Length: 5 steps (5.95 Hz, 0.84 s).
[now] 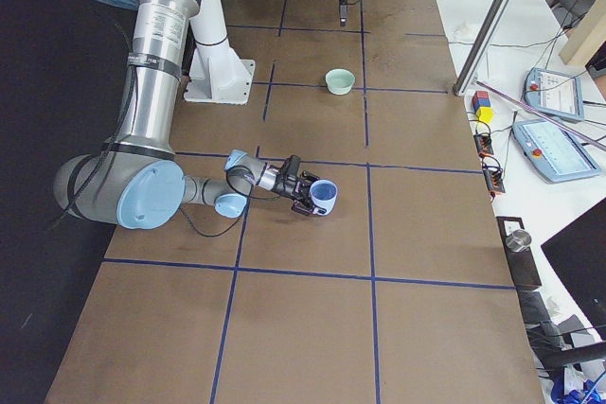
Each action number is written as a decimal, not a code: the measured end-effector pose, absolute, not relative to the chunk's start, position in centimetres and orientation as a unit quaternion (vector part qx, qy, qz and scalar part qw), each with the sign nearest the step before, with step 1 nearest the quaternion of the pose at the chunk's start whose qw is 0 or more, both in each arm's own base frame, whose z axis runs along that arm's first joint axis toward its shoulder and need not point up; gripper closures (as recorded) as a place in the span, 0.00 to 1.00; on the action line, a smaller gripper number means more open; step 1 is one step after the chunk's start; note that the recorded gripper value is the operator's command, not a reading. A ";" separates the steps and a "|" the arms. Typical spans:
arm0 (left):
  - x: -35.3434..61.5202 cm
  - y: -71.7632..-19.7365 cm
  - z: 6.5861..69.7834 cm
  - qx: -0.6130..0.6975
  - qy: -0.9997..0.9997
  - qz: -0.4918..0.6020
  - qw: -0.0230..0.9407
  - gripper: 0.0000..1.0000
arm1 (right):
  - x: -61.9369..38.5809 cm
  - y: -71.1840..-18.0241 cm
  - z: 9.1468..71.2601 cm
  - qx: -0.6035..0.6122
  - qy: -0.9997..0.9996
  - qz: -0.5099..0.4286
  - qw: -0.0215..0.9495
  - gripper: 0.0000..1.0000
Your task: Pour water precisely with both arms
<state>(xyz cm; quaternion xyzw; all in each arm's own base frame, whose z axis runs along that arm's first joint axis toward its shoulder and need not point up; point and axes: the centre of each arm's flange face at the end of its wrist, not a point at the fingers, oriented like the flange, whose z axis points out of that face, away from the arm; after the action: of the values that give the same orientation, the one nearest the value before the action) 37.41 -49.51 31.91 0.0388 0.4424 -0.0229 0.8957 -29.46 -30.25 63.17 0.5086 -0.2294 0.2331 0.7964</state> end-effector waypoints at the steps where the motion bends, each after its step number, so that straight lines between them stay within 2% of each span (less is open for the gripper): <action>1: 37.4 -49.5 31.9 0.040 0.443 -0.023 0.895 0.00 | -29.7 -30.3 61.5 0.517 -0.225 0.211 0.799 0.99; 5: 37.3 -49.4 31.6 0.042 0.445 -0.022 0.894 0.00 | -37.8 -32.4 51.4 0.578 -0.183 0.103 0.788 0.98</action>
<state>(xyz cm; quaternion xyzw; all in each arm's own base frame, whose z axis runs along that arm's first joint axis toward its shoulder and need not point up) 37.32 -49.44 31.56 0.0416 0.4448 -0.0218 0.8944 -37.82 -32.36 51.44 0.5783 -0.1829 0.1029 0.7884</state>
